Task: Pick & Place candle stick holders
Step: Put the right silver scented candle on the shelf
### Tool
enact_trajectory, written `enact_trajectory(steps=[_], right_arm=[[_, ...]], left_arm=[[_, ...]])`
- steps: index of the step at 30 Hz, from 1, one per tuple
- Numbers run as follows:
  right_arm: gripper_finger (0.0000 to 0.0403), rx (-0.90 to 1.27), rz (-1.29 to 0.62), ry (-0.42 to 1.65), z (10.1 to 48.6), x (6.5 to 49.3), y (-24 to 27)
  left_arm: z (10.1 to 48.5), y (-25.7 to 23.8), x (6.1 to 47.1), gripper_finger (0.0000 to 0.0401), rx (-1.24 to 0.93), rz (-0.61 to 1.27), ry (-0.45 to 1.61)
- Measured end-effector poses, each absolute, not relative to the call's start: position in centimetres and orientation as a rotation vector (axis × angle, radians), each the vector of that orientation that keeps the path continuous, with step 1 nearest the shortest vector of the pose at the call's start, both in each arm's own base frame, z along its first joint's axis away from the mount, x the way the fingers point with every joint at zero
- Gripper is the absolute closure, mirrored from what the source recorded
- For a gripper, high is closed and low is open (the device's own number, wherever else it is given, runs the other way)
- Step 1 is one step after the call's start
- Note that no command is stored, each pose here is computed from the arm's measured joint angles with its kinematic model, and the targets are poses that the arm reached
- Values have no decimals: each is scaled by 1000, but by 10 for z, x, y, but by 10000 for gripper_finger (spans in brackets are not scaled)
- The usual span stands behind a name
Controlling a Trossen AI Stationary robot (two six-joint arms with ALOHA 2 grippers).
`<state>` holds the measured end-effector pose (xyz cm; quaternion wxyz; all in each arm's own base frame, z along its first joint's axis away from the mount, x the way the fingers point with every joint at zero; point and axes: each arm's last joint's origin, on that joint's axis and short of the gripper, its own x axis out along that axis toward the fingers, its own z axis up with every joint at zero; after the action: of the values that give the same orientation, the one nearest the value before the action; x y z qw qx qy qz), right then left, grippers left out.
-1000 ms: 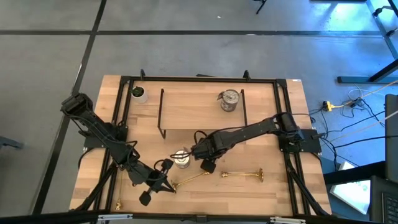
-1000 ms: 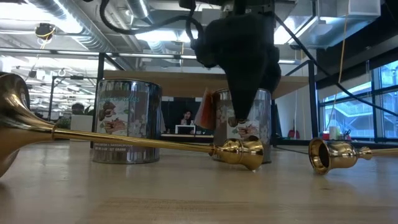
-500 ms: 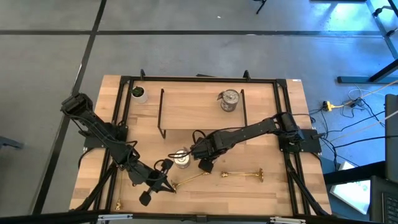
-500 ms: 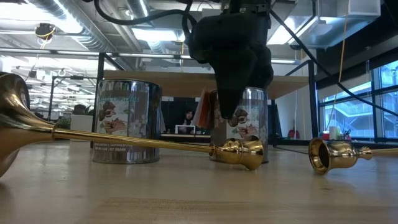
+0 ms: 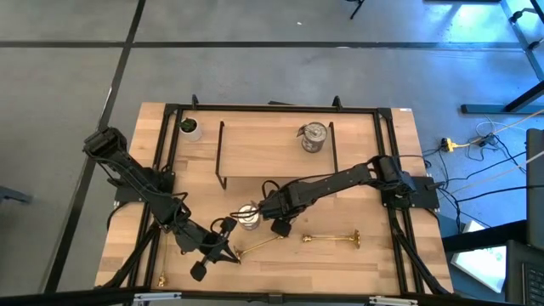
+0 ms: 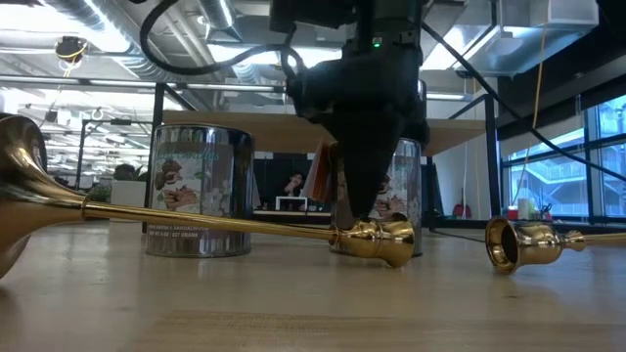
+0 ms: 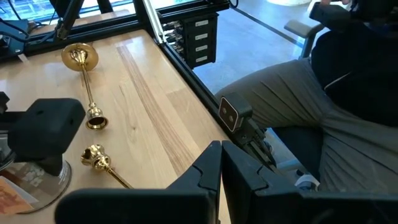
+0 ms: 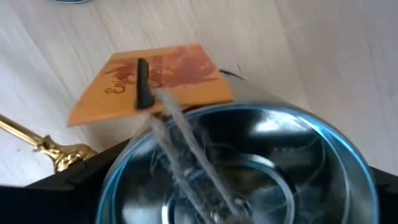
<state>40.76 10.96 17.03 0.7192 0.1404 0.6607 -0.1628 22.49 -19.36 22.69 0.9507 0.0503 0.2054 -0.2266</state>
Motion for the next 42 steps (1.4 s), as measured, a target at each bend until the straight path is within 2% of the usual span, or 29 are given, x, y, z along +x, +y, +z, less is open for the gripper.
enact_trajectory(steps=[6, 12, 23, 29, 36, 42], right_arm=[[14, 334, -379, 1460, 170, 407, 110], [49, 381, -396, 1462, 170, 408, 110], [49, 452, -340, 1532, 182, 406, 113], [49, 421, -289, 1512, 219, 412, 117], [50, 351, -161, 1427, 280, 415, 120], [50, 280, -106, 1363, 338, 403, 97]], left_arm=[[227, -194, 225, 395, 103, -461, 418], [227, -194, 225, 395, 103, -461, 418], [227, -194, 225, 395, 103, -459, 417], [227, -194, 225, 395, 96, -457, 419], [228, -194, 225, 395, 88, -457, 413], [229, -194, 226, 395, 88, -460, 398]])
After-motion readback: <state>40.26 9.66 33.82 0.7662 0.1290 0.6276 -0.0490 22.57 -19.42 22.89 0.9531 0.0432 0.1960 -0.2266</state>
